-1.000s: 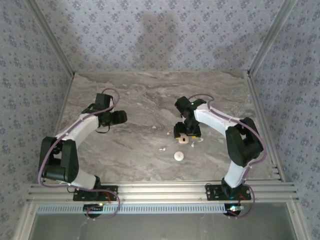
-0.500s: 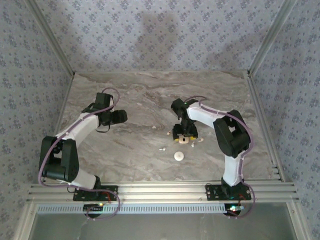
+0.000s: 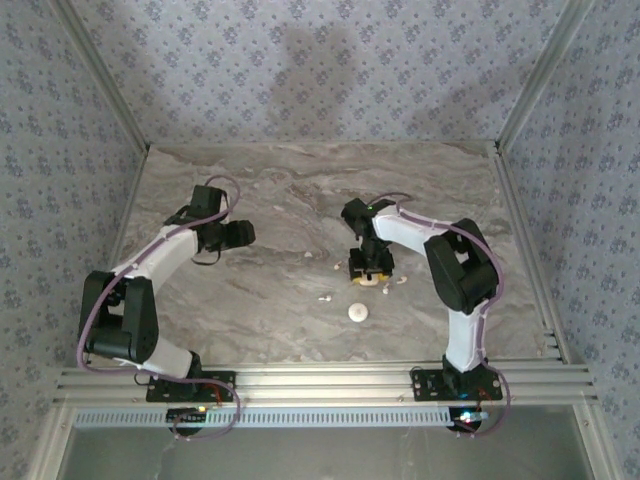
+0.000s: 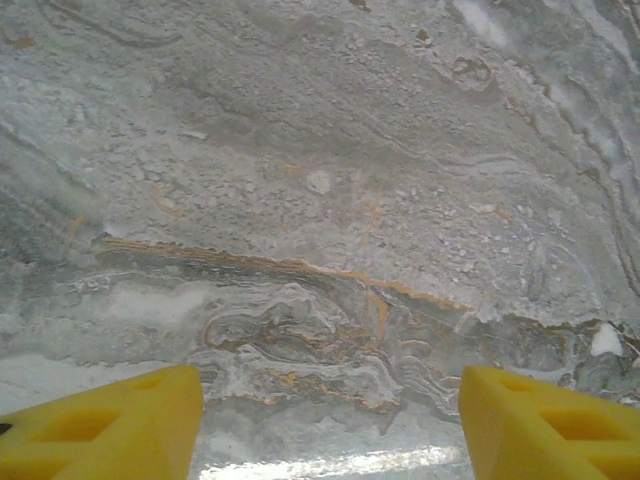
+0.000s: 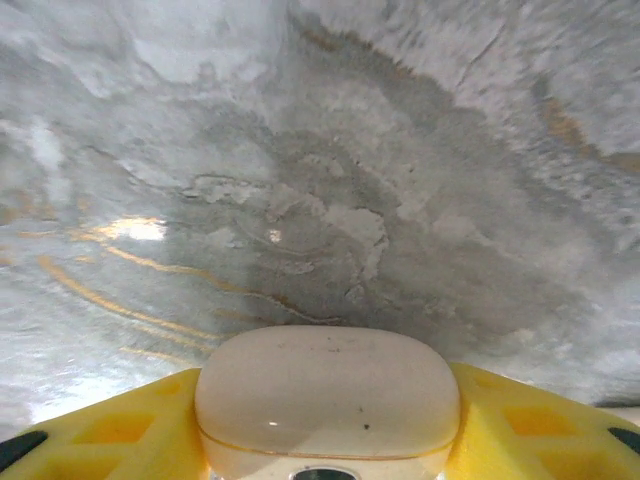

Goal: Insert wireless bluetooth earbuds into charging case

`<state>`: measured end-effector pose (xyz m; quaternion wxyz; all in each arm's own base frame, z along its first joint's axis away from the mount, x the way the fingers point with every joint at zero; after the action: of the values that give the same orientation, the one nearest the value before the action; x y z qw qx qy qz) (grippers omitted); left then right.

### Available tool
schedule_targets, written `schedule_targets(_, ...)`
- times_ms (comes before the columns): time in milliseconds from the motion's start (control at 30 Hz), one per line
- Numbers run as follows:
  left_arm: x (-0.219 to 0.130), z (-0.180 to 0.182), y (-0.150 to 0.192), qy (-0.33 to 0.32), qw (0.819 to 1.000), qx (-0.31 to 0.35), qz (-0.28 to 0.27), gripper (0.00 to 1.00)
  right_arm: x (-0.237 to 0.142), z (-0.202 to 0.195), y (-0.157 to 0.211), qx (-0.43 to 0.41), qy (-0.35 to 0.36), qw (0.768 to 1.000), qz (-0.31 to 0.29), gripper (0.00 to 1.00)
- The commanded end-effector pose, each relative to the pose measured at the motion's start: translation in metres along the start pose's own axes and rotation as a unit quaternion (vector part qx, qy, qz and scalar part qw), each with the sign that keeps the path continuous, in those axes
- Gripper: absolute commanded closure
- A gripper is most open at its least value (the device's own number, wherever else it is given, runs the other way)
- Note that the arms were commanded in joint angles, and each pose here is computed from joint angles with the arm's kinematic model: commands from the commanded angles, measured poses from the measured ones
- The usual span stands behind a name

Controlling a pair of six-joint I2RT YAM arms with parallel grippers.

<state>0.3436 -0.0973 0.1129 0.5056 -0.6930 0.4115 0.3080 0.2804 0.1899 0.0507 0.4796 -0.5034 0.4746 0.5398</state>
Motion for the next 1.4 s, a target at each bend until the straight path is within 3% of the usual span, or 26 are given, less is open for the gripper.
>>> schedule_targets(0, -0.021, -0.036, -0.021, 0.064, 0.995, 0.058, -0.042, 0.35, -0.044, 0.007, -0.012, 0.023, -0.043, 0.995, -0.082, 0.45)
schedule_targets(67, -0.027, -0.054, -0.025, 0.089, 0.990, 0.093, -0.065, 0.35, -0.069, 0.017, -0.020, 0.041, -0.097, 0.986, -0.130, 0.46)
schedule_targets(167, -0.042, -0.088, -0.033, 0.158, 0.971, 0.141, -0.114, 0.37, -0.107, 0.029, -0.036, 0.075, -0.201, 0.952, -0.217, 0.47)
schedule_targets(333, -0.073, -0.137, -0.034, 0.256, 0.914, 0.230, -0.215, 0.39, -0.169, 0.035, -0.055, 0.112, -0.337, 0.876, -0.325, 0.47)
schedule_targets(533, -0.097, -0.181, -0.017, 0.332, 0.836, 0.337, -0.278, 0.43, -0.215, 0.050, -0.055, 0.076, -0.433, 0.826, -0.354, 0.46)
schedule_targets(700, -0.105, -0.207, 0.000, 0.360, 0.793, 0.406, -0.278, 0.45, -0.236, 0.068, -0.048, 0.034, -0.486, 0.798, -0.355, 0.46)
schedule_targets(967, -0.117, -0.222, -0.001, 0.379, 0.773, 0.410, -0.301, 0.43, -0.240, 0.087, -0.035, 0.004, -0.516, 0.785, -0.344, 0.46)
schedule_targets(1367, -0.120, -0.229, -0.011, 0.398, 0.779, 0.368, -0.315, 0.41, -0.237, 0.104, -0.024, -0.009, -0.523, 0.784, -0.335, 0.46)
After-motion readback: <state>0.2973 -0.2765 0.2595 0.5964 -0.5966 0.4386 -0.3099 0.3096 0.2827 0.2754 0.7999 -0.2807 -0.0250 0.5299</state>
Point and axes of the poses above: each hand's point on the last joint's axis, 136 mm out from that joint toward the fingers, its own x axis out along the fingers, its own z axis along the line the jaws close on, y = z × x, the point moved 2 cm from there along -x, back along the fingers
